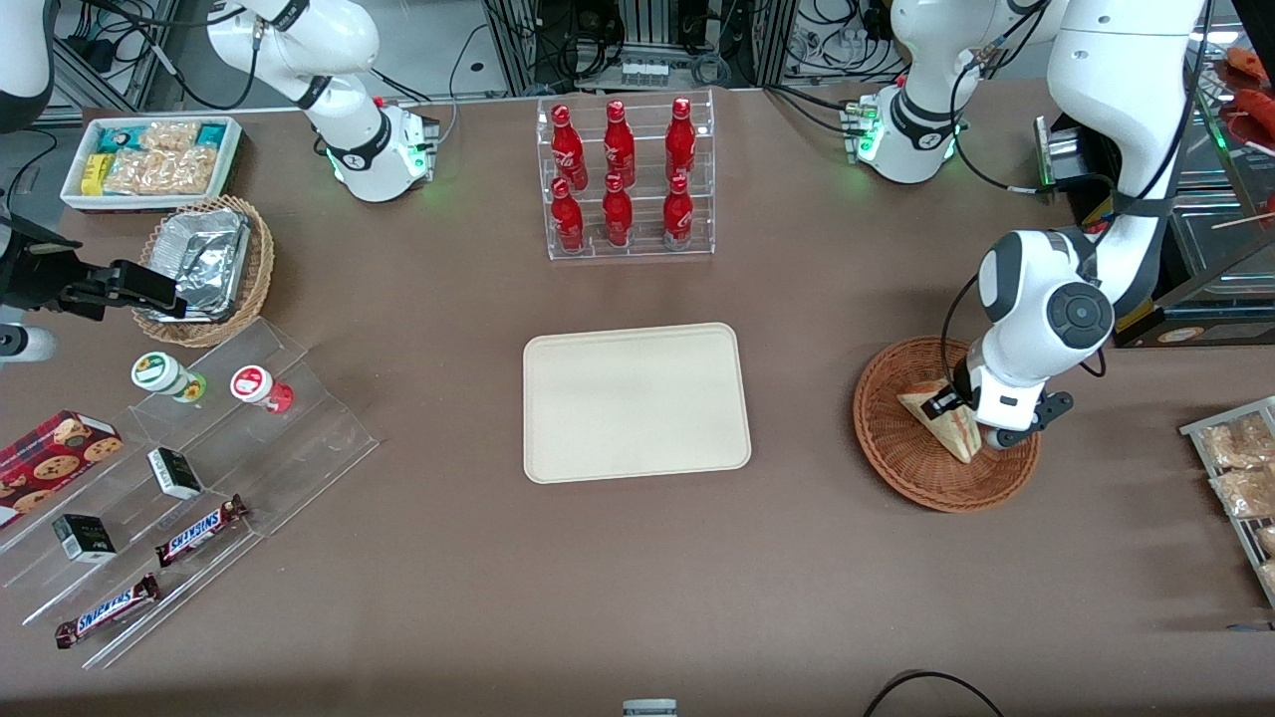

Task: Place sandwich from basket to tray
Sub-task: 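Close the left gripper on the sandwich's upright edge, then lift the sandwich and carry it with the left gripper over the white tray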

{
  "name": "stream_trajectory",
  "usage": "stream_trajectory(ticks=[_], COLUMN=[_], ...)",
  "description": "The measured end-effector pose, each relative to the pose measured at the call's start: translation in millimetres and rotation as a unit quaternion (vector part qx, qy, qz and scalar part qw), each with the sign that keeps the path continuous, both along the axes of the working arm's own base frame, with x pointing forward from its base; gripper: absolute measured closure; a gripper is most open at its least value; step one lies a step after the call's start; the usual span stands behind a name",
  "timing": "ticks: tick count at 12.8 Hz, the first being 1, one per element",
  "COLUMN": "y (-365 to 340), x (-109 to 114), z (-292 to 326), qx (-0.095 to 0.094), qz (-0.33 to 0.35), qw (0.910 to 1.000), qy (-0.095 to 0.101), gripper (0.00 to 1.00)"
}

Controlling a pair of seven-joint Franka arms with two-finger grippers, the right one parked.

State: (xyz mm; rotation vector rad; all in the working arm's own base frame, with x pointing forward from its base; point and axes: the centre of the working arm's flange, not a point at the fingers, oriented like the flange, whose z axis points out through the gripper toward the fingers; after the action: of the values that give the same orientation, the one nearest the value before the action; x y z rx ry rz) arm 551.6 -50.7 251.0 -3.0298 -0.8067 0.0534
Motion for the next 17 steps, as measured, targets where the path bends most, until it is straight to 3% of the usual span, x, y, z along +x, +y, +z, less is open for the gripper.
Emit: stream_trajectory(ticks=[2, 5, 7, 9, 14, 17], y=[-1.7, -37.2, -85.7, -148.5, -303.3, -398.4], x=[4.6, 13.6, 18.0, 12.0, -9.8, -35.7], z=[22.1, 109.0, 173.4, 200.7, 168.5, 116.8], qx=[0.004, 0.030, 0.031, 0.020, -0.034, -0.002], qz=[-0.008, -0.056, -0.094, -0.144, -0.231, -0.246], qw=[1.0000, 0.9977, 0.9949, 0.9893, 0.9722, 0.9690], qy=[0.000, 0.025, 0.017, 0.000, 0.018, 0.020], gripper=[0.65, 0.71, 0.81, 0.84, 0.84, 0.84])
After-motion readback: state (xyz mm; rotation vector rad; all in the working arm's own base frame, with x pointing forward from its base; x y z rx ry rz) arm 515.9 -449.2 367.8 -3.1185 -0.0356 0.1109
